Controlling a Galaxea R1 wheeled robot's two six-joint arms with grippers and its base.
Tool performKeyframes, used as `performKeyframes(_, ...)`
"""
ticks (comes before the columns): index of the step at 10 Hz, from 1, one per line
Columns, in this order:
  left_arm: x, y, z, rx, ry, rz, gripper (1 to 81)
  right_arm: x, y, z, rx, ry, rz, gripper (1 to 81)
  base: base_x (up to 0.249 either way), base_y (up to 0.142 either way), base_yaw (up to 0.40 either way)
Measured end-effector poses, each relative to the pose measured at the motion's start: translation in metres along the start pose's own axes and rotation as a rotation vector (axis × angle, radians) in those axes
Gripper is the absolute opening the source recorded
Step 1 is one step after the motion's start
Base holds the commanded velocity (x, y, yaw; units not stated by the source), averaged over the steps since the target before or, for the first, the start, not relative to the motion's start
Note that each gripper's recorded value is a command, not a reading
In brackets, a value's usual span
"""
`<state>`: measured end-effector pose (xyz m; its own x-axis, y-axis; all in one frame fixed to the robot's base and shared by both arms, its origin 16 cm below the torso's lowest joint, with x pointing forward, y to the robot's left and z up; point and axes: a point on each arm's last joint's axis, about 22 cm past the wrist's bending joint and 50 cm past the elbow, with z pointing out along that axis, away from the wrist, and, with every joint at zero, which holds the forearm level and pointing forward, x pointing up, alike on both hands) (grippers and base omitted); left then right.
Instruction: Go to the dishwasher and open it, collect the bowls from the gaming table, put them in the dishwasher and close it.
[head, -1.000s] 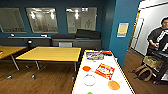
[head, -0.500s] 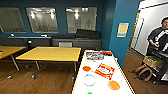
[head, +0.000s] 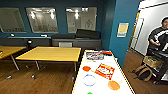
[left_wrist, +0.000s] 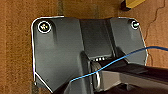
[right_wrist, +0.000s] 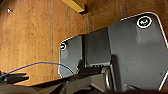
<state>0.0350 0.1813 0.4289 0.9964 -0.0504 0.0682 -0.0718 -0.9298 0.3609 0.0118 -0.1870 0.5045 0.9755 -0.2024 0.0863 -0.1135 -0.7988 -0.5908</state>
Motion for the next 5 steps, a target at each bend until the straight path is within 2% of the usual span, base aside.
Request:
performKeyframes(2, -0.007, 0.005, -0.001, -0.021, -0.009, -0.008, 81.1, 0.039, -0.001, -0.045, 0.047, 0.037, 0.020, 81.1, 0.000, 0.000, 0.000)
performKeyframes(5, -0.028, 0.004, 0.000, -0.023, -0.056, -0.029, 81.1, 0.080, 0.011, -0.119, 0.053, 0.054, 0.073, 81.1, 0.000, 0.000, 0.000)
